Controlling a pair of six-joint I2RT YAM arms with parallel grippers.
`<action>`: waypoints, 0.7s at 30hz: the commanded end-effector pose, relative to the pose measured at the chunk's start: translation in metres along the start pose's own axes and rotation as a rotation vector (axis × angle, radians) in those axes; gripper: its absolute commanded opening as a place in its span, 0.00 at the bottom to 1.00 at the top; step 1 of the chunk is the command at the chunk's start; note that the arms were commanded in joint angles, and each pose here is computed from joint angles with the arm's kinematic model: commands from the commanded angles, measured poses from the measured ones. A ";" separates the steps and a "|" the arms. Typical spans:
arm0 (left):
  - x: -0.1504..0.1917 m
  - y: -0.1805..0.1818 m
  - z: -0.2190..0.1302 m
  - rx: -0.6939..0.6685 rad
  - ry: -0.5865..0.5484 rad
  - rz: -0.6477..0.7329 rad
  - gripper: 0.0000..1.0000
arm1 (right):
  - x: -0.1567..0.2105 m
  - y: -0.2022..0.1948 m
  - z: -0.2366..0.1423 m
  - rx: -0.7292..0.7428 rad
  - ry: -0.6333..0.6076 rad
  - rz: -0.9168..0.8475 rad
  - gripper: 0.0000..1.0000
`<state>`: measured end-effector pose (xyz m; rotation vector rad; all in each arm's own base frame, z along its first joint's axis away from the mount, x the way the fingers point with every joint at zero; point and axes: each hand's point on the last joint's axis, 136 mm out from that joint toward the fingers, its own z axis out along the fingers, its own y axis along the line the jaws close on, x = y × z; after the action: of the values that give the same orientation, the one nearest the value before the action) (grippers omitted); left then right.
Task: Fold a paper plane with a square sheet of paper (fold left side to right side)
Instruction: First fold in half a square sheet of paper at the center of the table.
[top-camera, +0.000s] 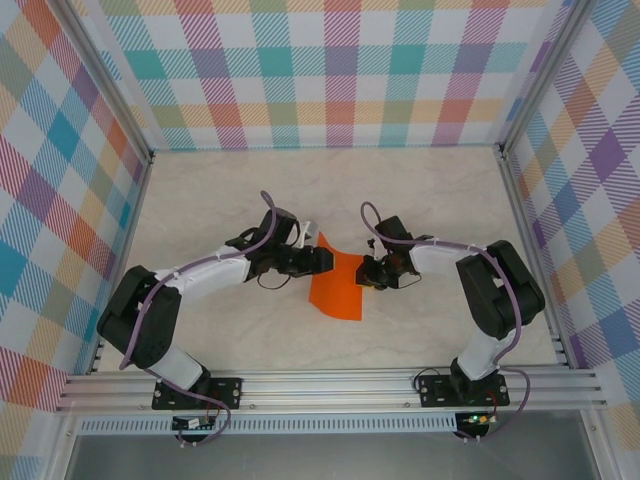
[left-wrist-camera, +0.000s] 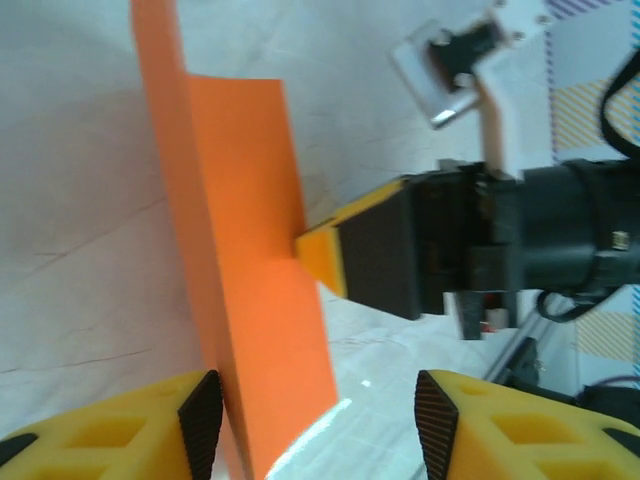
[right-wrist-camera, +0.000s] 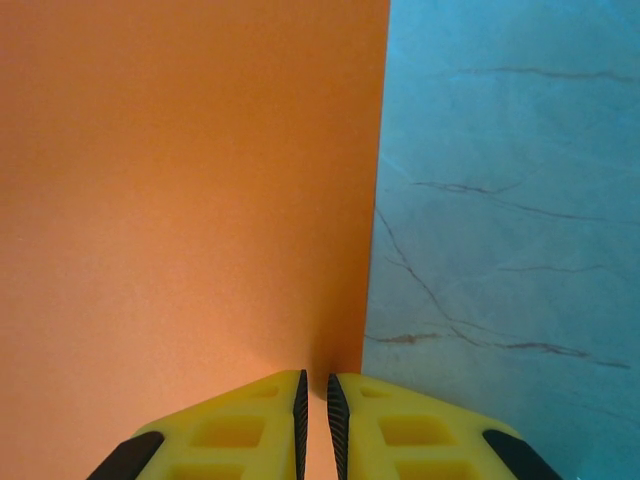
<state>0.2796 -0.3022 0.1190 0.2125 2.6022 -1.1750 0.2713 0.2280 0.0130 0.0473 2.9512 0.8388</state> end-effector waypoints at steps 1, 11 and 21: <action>-0.006 -0.033 0.001 0.097 -0.006 0.027 0.59 | 0.017 -0.030 0.014 0.119 0.050 0.026 0.18; 0.000 -0.028 0.045 0.146 0.060 -0.022 0.64 | 0.006 -0.009 0.001 -0.011 -0.029 0.024 0.18; 0.003 -0.019 0.056 0.133 0.071 -0.046 0.64 | -0.013 0.012 -0.072 -0.173 -0.211 0.019 0.40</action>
<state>0.2817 -0.3466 0.0868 0.1980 2.6387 -1.3359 0.2771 0.1972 0.0587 0.1568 2.7596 0.9261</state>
